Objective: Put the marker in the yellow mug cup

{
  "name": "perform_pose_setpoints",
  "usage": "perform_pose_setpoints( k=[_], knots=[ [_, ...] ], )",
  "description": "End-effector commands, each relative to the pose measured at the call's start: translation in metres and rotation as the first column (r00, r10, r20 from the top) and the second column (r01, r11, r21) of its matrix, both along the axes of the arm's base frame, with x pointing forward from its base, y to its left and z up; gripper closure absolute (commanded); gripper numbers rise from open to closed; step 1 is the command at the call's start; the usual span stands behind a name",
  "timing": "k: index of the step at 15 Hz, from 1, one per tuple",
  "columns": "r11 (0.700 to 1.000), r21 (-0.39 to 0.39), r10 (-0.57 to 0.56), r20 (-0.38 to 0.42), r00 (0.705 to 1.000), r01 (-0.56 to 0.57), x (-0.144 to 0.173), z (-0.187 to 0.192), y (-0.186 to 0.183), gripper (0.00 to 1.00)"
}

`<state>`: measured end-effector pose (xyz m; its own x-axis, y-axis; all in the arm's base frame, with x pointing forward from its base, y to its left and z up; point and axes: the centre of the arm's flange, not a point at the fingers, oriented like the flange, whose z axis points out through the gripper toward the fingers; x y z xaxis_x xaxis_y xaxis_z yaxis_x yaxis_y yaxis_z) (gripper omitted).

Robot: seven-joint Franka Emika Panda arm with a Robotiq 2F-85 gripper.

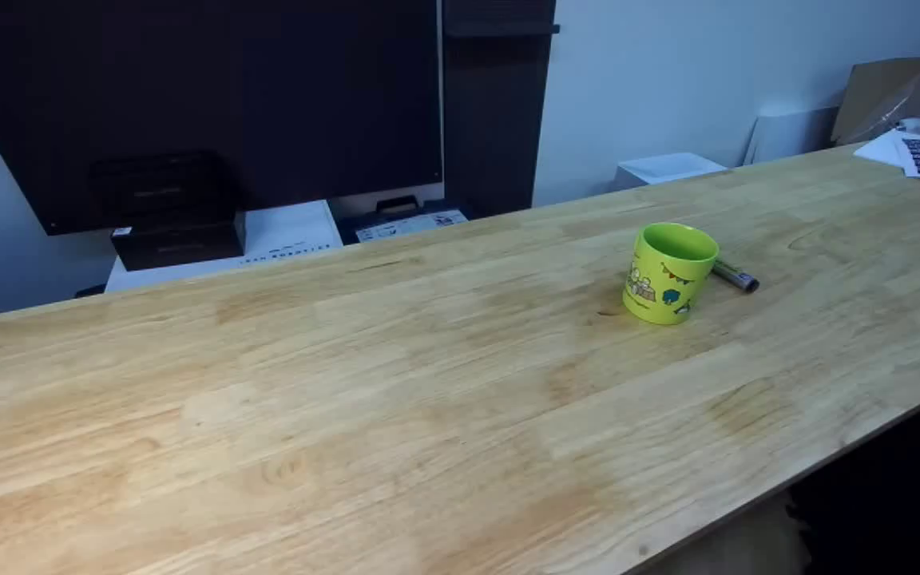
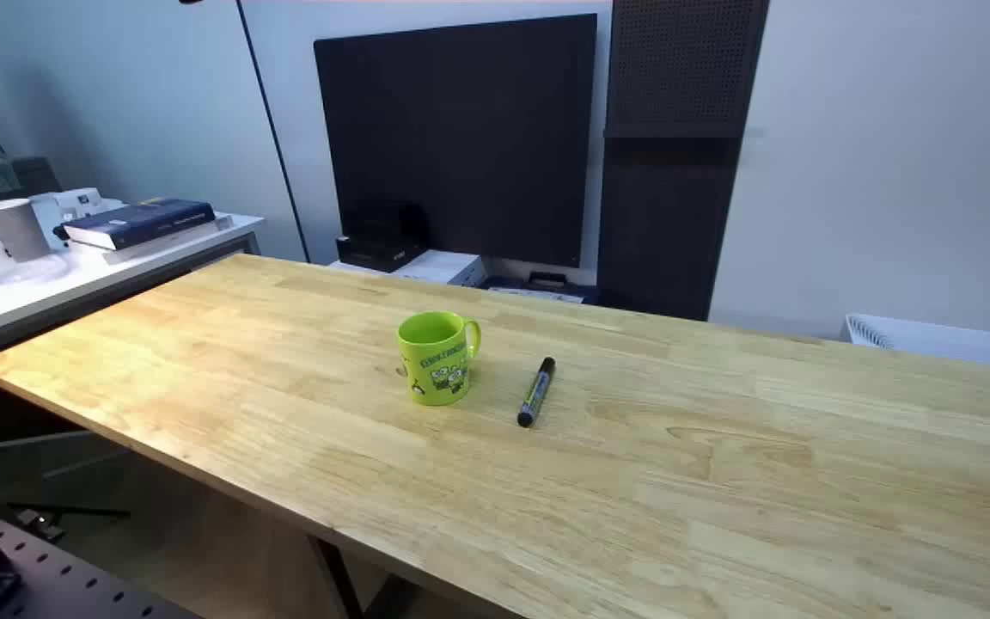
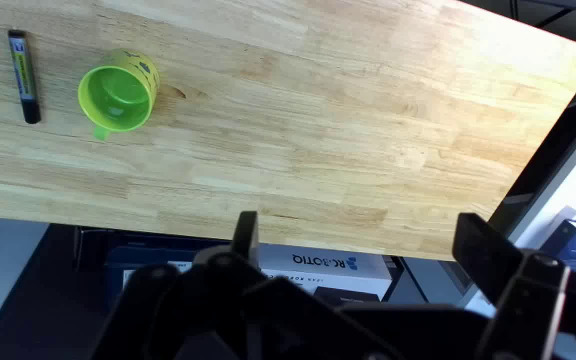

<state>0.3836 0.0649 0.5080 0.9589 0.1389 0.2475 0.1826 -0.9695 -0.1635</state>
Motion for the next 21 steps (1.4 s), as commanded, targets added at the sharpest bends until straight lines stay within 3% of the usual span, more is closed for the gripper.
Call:
perform_pose_setpoints(
  k=[1, 13, 15, 18, 21],
  knots=[
    [1.0, 0.0, 0.0, 0.0, 1.0, 0.0, 0.0, 0.0, 0.0, 0.0],
    [0.999, -0.018, -0.034, 0.018, 0.999, 0.034, 0.006, -0.005, -0.008, 0.0],
    [0.994, -0.067, -0.086, 0.058, 0.995, 0.09, 0.018, -0.015, -0.031, 0.0],
    [0.967, -0.148, -0.19, 0.119, 0.975, 0.206, 0.036, -0.044, -0.097, 0.0],
    [0.923, -0.191, -0.322, 0.091, 0.942, 0.334, 0.041, -0.085, -0.176, 0.0]
  ],
)
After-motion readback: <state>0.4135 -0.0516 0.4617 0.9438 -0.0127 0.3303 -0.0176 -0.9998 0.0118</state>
